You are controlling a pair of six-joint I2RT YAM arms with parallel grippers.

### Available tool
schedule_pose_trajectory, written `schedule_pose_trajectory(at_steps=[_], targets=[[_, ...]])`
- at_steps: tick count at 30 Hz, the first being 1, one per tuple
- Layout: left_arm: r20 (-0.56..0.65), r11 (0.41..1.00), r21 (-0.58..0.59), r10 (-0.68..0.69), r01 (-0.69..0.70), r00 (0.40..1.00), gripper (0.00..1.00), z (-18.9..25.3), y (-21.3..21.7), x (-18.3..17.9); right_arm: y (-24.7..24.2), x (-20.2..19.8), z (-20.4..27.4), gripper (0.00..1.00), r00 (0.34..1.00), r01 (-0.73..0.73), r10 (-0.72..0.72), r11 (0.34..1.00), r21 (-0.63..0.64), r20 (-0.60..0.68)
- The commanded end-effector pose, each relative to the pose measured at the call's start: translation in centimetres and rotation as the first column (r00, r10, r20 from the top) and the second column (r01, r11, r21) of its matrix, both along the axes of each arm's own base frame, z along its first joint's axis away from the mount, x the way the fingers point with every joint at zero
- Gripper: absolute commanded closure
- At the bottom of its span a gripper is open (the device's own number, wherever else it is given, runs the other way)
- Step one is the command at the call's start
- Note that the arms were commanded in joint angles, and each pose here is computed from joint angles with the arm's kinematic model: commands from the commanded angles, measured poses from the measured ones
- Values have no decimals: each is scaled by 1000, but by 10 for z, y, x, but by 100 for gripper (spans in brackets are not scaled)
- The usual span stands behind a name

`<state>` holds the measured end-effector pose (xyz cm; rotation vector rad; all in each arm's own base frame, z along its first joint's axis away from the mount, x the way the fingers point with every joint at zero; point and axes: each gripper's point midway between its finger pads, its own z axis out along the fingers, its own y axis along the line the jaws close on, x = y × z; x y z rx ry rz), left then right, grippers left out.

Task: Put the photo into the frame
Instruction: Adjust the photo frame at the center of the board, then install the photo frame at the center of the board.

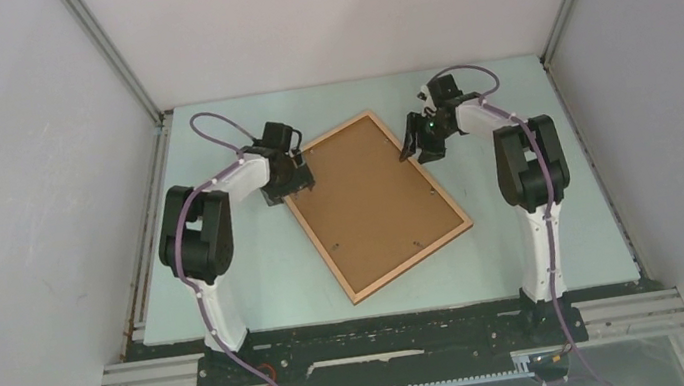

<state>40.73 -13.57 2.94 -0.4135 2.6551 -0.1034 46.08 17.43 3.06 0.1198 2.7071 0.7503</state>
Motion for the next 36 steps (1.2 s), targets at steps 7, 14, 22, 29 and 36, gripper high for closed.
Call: schedule_pose_trajectory(at_steps=[7, 14, 22, 29, 36], targets=[[64, 995, -86, 54, -48, 996, 5, 23, -11, 3, -7, -6, -8, 57, 1000, 1, -3, 988, -157, -9], [34, 996, -7, 92, -91, 995, 11, 20, 3, 2, -8, -4, -12, 75, 1000, 8, -12, 988, -155, -27], [57, 992, -15, 123, -123, 991, 20, 24, 8, 4, -4, -3, -13, 82, 1000, -2, -2, 991, -136, -31], [45, 990, -50, 136, -134, 990, 24, 25, 14, 12, -8, -5, -18, 91, 998, -1, -6, 994, -107, -64], [50, 988, 0, 155, -155, 987, 34, 20, 26, 2, -8, -4, -18, 92, 998, 0, -6, 995, -100, -64]])
